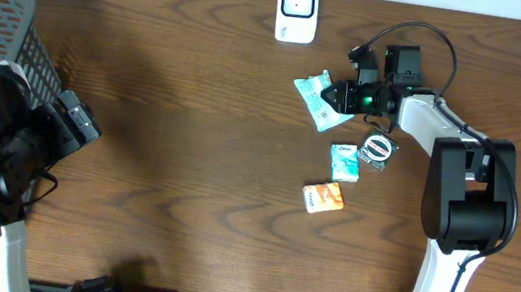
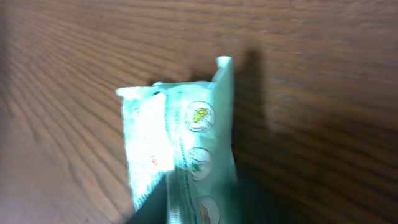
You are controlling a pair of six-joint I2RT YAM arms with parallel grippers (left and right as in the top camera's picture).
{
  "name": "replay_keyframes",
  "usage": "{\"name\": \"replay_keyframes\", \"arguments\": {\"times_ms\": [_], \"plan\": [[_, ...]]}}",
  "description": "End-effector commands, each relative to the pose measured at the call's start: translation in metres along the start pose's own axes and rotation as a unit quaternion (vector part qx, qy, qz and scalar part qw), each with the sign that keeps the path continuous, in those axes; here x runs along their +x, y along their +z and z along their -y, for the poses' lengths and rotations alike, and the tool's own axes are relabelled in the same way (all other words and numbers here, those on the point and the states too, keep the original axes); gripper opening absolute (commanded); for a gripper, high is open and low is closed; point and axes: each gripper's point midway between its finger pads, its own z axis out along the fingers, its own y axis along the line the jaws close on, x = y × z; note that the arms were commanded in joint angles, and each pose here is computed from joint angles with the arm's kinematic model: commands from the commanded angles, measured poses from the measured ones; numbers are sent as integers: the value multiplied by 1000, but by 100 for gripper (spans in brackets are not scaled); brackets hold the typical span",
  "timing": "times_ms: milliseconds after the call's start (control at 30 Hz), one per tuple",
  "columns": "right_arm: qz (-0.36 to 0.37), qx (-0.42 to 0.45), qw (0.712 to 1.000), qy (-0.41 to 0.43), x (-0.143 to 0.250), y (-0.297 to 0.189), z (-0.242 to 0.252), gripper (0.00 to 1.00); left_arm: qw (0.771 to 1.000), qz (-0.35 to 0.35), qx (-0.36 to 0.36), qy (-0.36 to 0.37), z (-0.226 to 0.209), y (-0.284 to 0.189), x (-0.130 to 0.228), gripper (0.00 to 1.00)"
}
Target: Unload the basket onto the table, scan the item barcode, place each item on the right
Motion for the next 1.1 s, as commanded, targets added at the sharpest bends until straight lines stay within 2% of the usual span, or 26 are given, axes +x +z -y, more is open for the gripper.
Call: {"name": "replay_keyframes", "arguments": {"times_ms": [0, 167, 300, 367, 500, 600, 733, 767, 833, 867, 900, 933, 1000, 1067], "plan": [[-6, -19, 1000, -12, 4, 5, -9, 1, 1000, 6, 5, -2, 2, -4, -3, 98], [17, -10, 1000, -20, -14, -10, -16, 1, 1000, 6, 5, -2, 2, -4, -3, 98], [56, 90, 993, -51, -43, -39, -16, 1, 1000, 6, 5, -2, 2, -4, -3, 98], [76, 172, 978, -91, -59, -59, -20, 1, 1000, 6, 5, -2, 2, -4, -3, 98], [78, 309, 929, -187, -70, -79, -38, 1, 1000, 6, 5, -2, 2, -4, -3, 98], [48, 364, 897, -247, -59, -67, -54, 1, 1000, 6, 5, -2, 2, -4, -3, 98], [36, 381, 892, -238, -47, -52, -51, 1, 1000, 6, 5, -2, 2, -4, -3, 98], [41, 380, 900, -209, -45, -48, -44, 4, 1000, 6, 5, -2, 2, -4, -3, 97], [41, 361, 915, -174, -41, -42, -33, 22, 1000, 6, 5, -2, 2, -4, -3, 98], [30, 302, 940, -154, -35, -34, -29, 34, 1000, 6, 5, -2, 2, -4, -3, 98], [25, 270, 951, -146, -33, -31, -28, 40, 1000, 6, 5, -2, 2, -4, -3, 98], [23, 233, 963, -136, -32, -31, -28, 52, 1000, 6, 5, -2, 2, -4, -3, 98], [21, 186, 975, -118, -31, -31, -24, 59, 1000, 6, 5, -2, 2, -4, -3, 98], [19, 156, 982, -100, -29, -33, -15, 60, 1000, 6, 5, -2, 2, -4, -3, 98]]}}
